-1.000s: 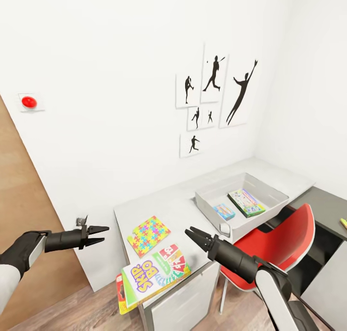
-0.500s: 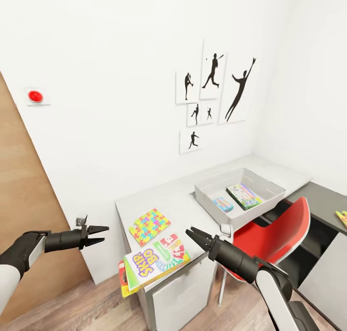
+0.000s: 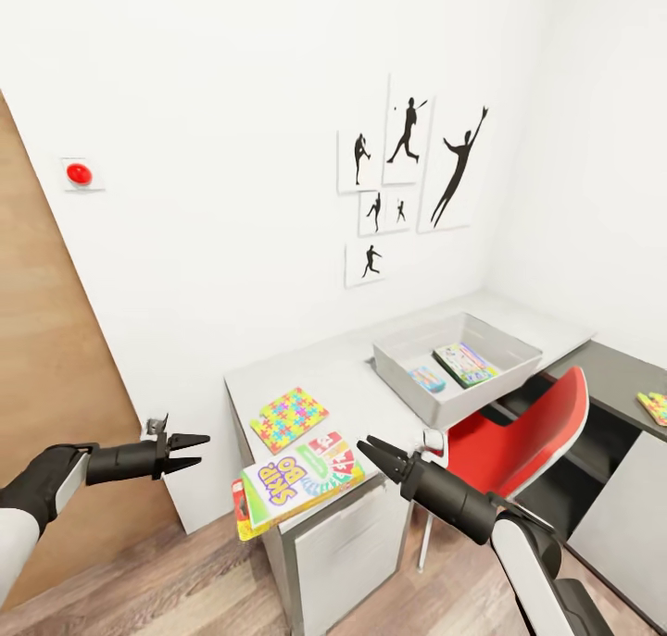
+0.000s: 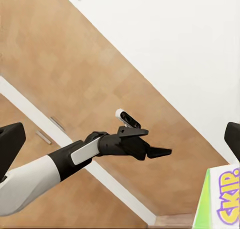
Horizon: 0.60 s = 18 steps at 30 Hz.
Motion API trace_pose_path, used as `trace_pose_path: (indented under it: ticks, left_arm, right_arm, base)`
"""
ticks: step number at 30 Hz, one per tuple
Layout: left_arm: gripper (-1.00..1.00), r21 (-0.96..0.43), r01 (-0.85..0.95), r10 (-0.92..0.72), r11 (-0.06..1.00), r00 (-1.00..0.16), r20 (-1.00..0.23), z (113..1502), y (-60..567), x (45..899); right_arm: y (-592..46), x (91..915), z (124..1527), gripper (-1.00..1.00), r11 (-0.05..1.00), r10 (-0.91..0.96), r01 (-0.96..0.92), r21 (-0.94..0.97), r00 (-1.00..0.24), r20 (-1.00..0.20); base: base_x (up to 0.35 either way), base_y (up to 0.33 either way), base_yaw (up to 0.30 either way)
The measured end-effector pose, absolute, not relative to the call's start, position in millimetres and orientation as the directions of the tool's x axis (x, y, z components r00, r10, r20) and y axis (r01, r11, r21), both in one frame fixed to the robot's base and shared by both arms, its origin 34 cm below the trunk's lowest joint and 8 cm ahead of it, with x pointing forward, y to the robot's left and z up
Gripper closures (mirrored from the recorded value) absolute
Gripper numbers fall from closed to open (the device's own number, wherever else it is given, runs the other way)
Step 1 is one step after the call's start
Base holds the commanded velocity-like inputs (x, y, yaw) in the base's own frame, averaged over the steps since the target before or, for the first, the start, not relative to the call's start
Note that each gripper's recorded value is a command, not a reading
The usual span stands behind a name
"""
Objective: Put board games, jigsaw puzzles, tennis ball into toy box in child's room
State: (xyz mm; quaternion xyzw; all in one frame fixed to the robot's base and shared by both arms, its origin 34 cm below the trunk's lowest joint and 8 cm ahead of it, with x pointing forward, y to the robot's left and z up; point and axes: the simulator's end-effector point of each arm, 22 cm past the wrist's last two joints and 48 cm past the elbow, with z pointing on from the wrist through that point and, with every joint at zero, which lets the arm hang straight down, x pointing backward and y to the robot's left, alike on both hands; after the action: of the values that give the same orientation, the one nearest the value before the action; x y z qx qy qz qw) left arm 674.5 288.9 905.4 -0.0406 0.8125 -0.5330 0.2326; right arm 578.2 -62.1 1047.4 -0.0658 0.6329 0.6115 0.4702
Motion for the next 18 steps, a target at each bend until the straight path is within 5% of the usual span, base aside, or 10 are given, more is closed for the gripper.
trace_pose_path:
  ticks: [18]
  left_arm:
    - [-1.0,-0.885,0.183,-0.314,0.428,-0.888,-0.335,879.0,288.8,675.3]
  right_arm:
    - [-62.1,579.2,1020.5,-1.0,0.247,0.492,-0.659,0.711,-0.547,-0.678]
  base:
    - [-0.061,0.0,0.0]
